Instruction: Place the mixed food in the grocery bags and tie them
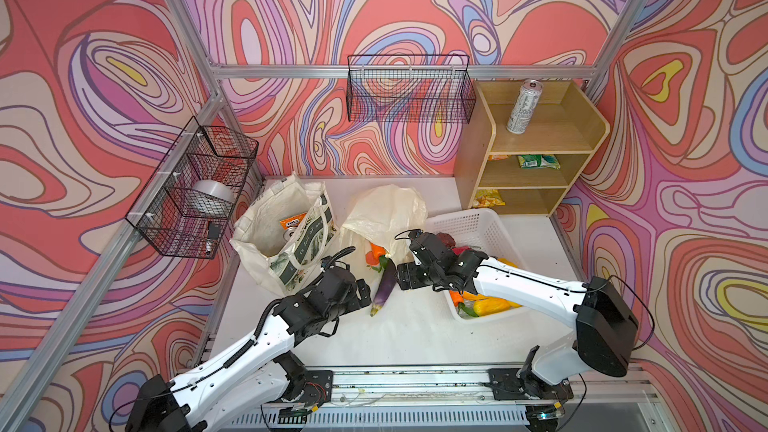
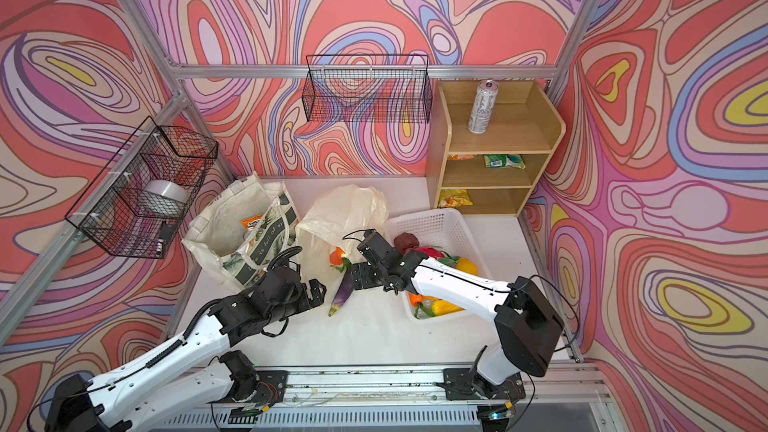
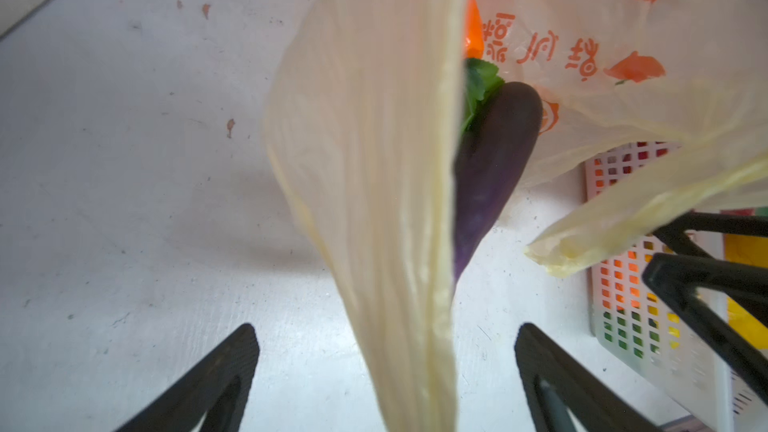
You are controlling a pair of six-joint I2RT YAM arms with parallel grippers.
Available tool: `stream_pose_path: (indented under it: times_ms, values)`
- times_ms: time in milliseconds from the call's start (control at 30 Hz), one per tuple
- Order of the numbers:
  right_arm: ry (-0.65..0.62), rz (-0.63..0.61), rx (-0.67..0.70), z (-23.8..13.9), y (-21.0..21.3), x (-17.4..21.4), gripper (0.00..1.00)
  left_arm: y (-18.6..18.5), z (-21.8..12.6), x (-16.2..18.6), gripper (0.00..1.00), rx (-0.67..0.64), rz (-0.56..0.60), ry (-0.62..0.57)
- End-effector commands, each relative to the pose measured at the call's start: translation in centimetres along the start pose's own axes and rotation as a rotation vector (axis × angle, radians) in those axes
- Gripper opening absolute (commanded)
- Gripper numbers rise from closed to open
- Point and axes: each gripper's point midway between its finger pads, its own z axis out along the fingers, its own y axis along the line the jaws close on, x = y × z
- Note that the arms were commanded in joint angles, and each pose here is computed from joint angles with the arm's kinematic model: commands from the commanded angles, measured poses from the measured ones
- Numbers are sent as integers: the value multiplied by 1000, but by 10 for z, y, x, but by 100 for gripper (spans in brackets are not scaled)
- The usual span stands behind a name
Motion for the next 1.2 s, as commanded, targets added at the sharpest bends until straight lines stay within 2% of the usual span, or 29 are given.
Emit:
stream_pose_path:
  times_ms: [0,100,167,233,300,333,367,500,600,633,667,700,767,867,1167]
  values:
    - [6,-1,-9,17,-3,2,79,11,10,1,92,-12,-50,-46]
    - [33,-23,-68,29,8,4,71,6,18,3,84,25,-60,-46]
    - [45,-31,-99,36,13,5,53,0,22,3,75,52,-54,-44]
    - [63,-36,-130,39,20,6,29,-12,23,1,50,103,-51,-47]
    - [78,-35,-169,38,27,7,7,-25,21,-1,19,151,-39,-38]
    - [81,-36,-181,37,29,7,0,-31,20,-2,8,170,-36,-33]
    - [80,-32,-194,33,31,6,0,-37,17,-4,0,185,-38,-28]
    - [41,-32,-253,10,45,-7,0,-64,0,-17,0,270,-42,-40]
    - [11,-35,-237,-9,45,-17,0,-81,-17,-33,0,302,-28,-68]
    - [7,-35,-234,-12,44,-18,16,-83,-19,-35,0,301,-23,-71]
    - [-1,-33,-226,-16,42,-18,45,-84,-20,-35,0,299,-18,-71]
    - [-4,-29,-209,-18,38,-17,65,-84,-21,-36,0,297,-18,-71]
    - [-2,-23,-168,-20,29,-13,80,-82,-20,-35,0,297,-26,-71]
    - [11,-8,-165,-17,24,-5,88,-81,-18,-33,0,300,-33,-67]
    - [39,51,-145,13,18,5,90,-82,-18,-32,0,301,-27,-63]
